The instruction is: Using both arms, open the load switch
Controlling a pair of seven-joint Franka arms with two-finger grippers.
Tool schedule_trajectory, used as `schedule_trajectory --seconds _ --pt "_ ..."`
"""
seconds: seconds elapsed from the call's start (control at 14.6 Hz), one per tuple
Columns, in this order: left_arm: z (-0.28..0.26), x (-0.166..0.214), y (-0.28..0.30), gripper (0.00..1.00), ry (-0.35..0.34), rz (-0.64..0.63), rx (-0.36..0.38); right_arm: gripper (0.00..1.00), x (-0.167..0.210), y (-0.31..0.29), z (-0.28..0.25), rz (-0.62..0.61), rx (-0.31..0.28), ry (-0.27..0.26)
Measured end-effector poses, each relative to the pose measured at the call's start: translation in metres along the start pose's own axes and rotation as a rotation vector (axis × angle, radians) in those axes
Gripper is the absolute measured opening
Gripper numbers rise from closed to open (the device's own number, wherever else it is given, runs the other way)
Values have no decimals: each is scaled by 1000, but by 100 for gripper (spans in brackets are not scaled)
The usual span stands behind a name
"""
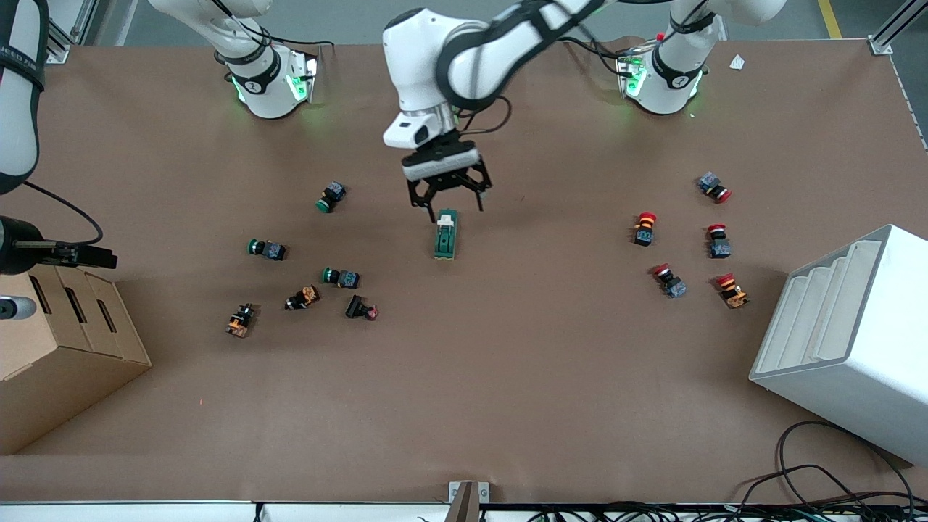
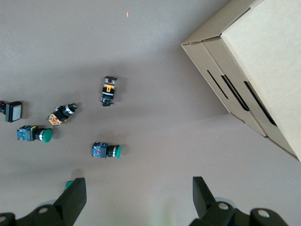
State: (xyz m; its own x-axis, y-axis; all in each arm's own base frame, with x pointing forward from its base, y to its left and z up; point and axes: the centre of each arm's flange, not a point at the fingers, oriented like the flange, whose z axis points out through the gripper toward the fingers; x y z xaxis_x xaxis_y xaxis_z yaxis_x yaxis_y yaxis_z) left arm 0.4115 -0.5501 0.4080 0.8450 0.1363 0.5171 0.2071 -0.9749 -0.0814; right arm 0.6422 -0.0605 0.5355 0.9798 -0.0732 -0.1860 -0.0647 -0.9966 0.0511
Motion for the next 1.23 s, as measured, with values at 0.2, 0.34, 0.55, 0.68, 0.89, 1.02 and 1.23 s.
schedule_trajectory --seconds 0.2,0.34,0.55,0.68,0.89,1.02,1.23 --pt "-9 89 -48 100 -82 -14 -15 100 -1 -8 -1 -14 2 -2" --pt "4 131 -83 100 -139 -24 -10 100 -6 -13 -4 -23 6 -31" --pt "32 181 -134 100 -213 -43 16 100 -24 -14 -26 -26 16 -31" --pt "44 214 -169 100 -258 -47 20 100 -40 -13 -43 -24 19 -30" --pt "51 264 -230 100 -313 -3 1 100 -62 -12 -56 -24 22 -21" --pt "50 288 -269 100 -325 39 -12 100 -75 -11 -59 -25 23 -4" --pt "38 316 -328 100 -348 115 -54 100 -101 -10 -67 -25 26 37"
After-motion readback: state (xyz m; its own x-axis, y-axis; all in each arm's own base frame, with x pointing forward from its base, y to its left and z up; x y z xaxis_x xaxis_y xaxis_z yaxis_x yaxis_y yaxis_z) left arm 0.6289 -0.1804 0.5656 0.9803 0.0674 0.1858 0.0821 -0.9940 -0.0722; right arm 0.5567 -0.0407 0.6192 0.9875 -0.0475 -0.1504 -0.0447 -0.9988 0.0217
